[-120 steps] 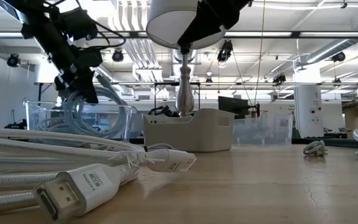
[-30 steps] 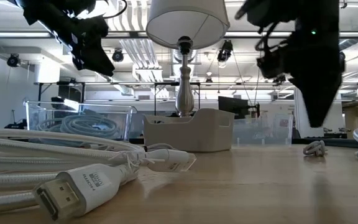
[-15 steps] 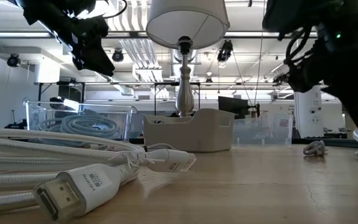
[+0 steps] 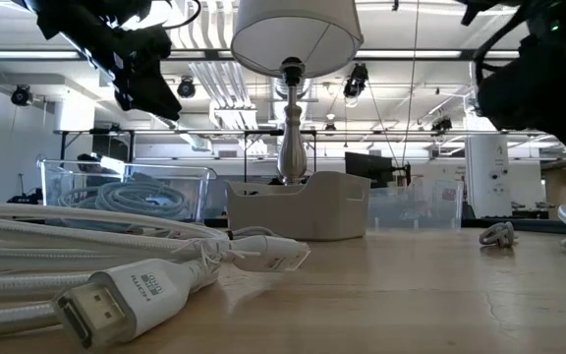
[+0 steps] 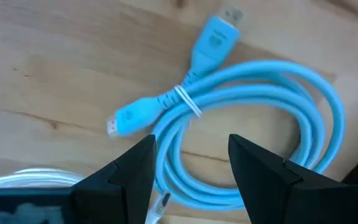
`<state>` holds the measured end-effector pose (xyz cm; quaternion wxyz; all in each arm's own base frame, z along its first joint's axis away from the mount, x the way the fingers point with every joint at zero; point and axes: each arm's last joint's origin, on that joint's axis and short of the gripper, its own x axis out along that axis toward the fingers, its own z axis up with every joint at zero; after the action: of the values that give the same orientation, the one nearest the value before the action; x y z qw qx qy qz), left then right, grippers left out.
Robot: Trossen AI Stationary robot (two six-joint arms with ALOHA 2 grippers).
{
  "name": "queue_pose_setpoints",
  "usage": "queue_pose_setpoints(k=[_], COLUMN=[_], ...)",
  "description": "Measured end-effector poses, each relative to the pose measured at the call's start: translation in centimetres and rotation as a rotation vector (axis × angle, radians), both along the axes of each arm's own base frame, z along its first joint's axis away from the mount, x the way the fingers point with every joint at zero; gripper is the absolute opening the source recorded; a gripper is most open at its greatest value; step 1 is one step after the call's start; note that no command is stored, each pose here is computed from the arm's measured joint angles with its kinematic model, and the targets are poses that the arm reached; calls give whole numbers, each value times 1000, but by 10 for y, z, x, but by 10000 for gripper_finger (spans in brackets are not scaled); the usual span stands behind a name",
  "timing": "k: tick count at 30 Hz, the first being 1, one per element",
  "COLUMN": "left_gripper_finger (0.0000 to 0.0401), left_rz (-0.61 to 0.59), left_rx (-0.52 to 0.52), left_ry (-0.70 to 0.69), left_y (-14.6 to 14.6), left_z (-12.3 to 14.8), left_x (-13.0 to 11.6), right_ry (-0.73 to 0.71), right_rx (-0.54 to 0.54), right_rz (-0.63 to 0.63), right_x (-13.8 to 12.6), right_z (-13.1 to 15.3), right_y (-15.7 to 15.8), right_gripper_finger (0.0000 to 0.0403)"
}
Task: Pick & Place USB Port
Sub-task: Put the blue HDMI cable into the left transparent bin
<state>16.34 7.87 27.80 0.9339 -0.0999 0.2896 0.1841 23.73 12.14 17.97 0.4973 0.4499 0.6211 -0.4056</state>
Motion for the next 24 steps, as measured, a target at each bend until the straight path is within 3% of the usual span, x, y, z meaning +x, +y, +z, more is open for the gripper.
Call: queue_pose_setpoints(k=[8, 24], left_gripper_finger=[197, 197], left_rz=[0, -1], left_rx=[0, 10], left_ry=[0, -20], left_y=[0, 0], left_z=[0, 2], left_x=[0, 1], right_ry=[-3, -7], right_rx=[-10, -77], right_rz=[-148, -159], right_x=[-1, 9], right_z=[-6, -30], right_y=[10, 13], right_gripper_finger=[199, 199])
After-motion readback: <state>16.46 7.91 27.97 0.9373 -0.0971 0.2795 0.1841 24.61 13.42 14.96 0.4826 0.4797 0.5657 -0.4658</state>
